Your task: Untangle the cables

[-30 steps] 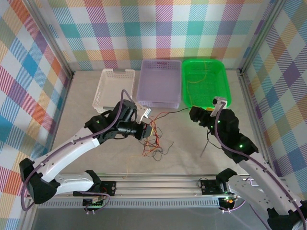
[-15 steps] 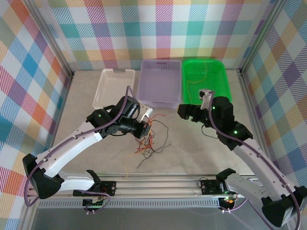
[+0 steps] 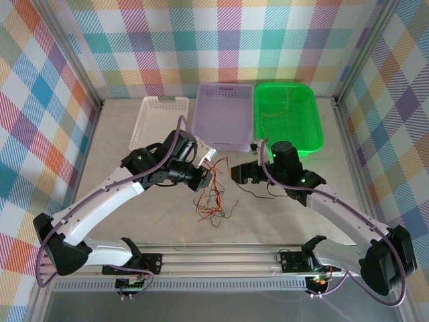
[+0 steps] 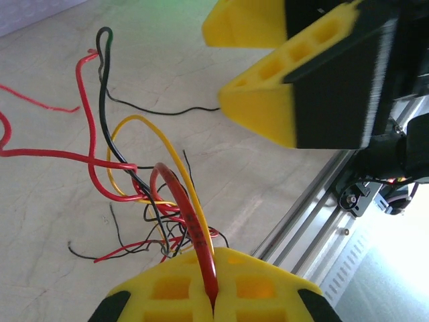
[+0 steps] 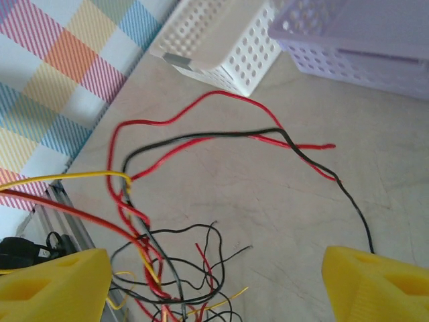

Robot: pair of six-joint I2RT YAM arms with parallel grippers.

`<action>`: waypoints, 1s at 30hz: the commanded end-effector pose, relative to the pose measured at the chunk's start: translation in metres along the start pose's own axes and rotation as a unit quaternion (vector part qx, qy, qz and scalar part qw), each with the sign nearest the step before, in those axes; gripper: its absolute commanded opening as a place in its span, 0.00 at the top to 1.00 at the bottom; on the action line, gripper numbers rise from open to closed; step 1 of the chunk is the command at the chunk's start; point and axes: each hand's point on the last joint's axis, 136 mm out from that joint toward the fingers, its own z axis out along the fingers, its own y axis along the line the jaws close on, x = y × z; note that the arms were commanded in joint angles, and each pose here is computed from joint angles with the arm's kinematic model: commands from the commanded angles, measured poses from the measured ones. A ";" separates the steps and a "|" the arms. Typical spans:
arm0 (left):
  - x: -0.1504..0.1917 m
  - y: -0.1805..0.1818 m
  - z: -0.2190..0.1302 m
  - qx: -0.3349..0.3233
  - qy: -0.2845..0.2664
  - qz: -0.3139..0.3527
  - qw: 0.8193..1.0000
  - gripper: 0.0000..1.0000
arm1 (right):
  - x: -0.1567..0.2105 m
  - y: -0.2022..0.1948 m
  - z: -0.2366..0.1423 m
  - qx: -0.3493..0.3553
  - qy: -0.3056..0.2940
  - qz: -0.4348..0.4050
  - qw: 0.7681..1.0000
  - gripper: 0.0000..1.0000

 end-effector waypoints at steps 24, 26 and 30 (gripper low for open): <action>0.006 -0.033 0.005 0.036 0.017 0.063 0.997 1.00 | -0.048 0.027 0.045 -0.088 -0.069 0.220 0.969 0.29; 0.006 -0.032 0.005 0.035 0.016 0.064 0.997 1.00 | -0.045 0.027 0.049 -0.088 -0.061 0.224 0.969 0.32; 0.006 -0.032 0.005 0.033 0.016 0.066 0.997 1.00 | -0.043 0.034 0.052 -0.105 -0.052 0.226 0.967 0.35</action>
